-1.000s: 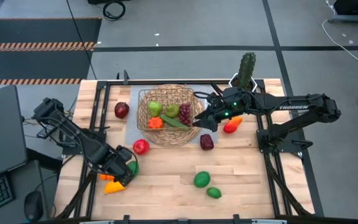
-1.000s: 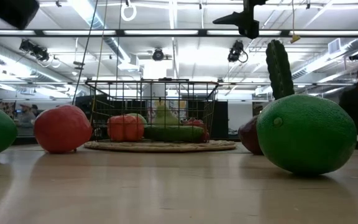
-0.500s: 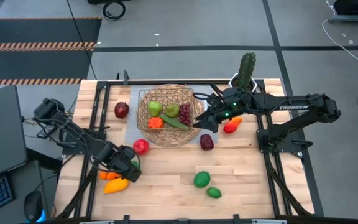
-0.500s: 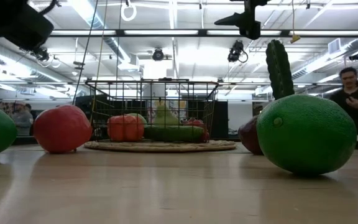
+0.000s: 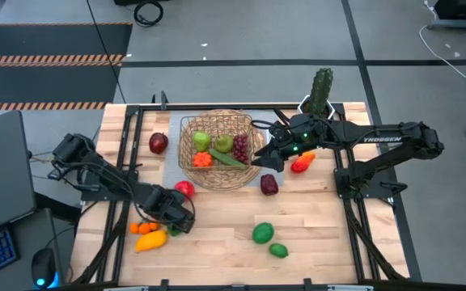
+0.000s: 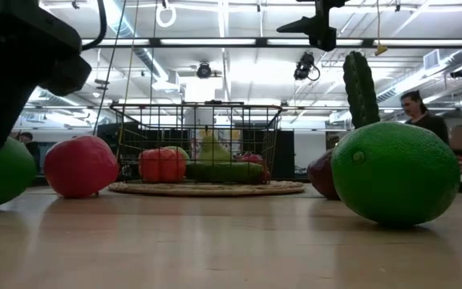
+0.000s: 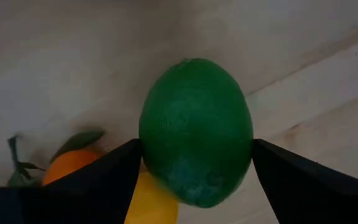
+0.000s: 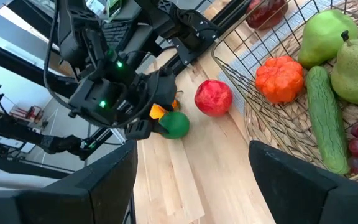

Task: Build produce basket
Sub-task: Put the left lime into the gold wire basket

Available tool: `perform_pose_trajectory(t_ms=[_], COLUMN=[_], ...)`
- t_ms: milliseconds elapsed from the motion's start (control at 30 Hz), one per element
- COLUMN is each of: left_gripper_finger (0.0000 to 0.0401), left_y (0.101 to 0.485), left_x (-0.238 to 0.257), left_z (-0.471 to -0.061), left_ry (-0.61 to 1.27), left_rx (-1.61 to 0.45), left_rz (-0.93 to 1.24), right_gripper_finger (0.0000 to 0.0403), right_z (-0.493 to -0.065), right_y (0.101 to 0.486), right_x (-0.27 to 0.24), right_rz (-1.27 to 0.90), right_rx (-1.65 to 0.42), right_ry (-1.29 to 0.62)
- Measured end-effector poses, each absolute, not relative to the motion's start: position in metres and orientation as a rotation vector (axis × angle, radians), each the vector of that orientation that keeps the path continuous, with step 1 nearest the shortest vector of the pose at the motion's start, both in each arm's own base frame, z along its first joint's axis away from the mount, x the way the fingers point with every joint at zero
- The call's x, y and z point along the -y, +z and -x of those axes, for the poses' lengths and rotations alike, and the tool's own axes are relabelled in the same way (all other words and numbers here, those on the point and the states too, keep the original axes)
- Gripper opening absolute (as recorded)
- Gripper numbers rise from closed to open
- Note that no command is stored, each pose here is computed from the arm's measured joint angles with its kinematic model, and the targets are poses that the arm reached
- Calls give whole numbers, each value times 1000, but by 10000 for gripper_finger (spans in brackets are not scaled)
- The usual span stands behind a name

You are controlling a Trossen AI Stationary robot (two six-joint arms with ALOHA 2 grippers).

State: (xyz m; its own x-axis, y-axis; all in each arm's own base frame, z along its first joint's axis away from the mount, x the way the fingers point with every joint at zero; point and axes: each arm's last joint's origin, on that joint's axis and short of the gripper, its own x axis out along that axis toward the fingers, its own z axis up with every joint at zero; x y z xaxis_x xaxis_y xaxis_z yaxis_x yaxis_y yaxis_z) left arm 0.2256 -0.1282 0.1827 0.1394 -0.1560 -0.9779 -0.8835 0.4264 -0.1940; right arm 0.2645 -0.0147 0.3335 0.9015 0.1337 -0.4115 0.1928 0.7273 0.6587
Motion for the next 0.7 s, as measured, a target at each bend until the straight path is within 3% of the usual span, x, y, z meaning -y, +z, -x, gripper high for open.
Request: perform_pose_trajectory(t_ms=[700], left_gripper_finger=[311], left_y=[177], left_x=[129], left_z=[-232], left_ry=[697], left_rx=[-1351], left_rz=[1033], right_gripper_finger=[310], right_z=[-264], right_y=[333], right_x=[15], right_rz=[-764], right_rx=[-461], right_ry=[-33])
